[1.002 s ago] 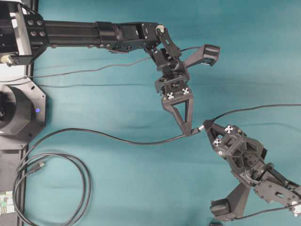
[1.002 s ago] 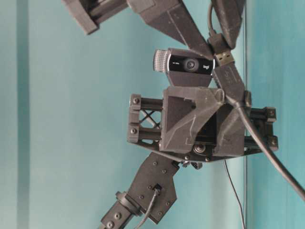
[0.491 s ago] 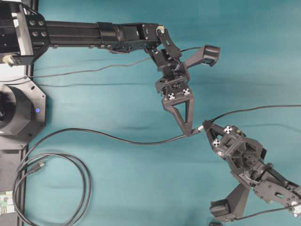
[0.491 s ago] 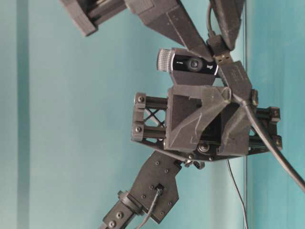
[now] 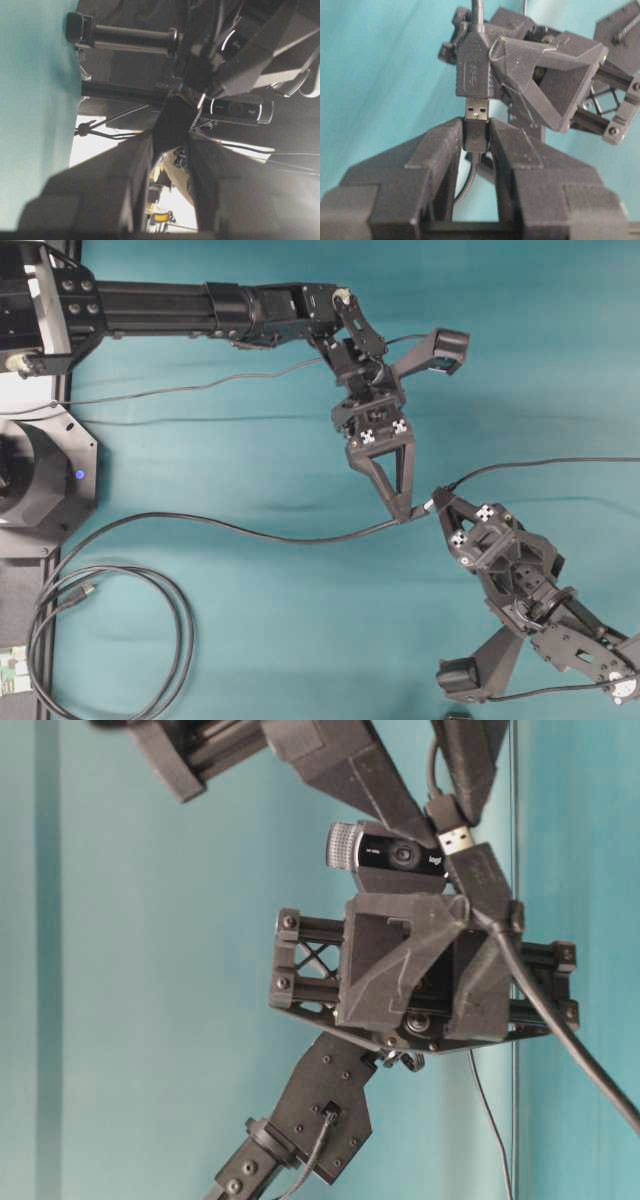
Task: Insert the USB using both arms.
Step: 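Push the plug into the socket, moving the right gripper toward the left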
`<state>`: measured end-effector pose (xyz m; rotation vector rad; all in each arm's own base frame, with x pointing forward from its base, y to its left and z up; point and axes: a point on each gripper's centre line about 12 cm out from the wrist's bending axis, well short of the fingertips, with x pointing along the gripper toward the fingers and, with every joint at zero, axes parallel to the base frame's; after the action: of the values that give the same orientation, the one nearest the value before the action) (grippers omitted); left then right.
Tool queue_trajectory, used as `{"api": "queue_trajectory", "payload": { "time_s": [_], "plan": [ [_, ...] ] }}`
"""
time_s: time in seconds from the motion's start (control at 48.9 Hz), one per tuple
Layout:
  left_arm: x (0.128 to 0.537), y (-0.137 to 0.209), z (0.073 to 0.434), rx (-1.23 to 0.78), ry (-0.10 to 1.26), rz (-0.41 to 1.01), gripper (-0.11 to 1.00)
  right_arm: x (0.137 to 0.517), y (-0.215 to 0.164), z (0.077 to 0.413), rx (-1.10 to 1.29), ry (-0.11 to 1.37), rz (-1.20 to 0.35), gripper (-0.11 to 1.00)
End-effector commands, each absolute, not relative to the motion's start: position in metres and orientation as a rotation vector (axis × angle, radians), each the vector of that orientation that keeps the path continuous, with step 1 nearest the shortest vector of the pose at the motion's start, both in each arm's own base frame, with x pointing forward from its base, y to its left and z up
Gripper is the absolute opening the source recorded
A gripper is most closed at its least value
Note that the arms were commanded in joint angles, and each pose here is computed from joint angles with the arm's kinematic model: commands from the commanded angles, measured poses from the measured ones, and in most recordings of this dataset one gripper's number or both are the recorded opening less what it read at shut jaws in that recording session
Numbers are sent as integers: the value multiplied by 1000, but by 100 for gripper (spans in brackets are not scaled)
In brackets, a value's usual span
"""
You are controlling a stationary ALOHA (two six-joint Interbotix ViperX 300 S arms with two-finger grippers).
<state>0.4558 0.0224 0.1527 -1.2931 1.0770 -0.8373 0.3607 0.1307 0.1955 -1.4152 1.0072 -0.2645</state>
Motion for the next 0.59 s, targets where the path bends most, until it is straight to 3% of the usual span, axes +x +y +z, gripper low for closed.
{"api": "queue_trajectory", "payload": {
  "time_s": [0.0, 0.572],
  "plan": [
    [459, 32, 169, -1290, 1031, -836, 23, 365, 132, 208, -1396, 985, -291, 22],
    [462, 42, 176, -1287, 993, -815, 23, 365, 131, 208, -1400, 995, -306, 22]
  ]
}}
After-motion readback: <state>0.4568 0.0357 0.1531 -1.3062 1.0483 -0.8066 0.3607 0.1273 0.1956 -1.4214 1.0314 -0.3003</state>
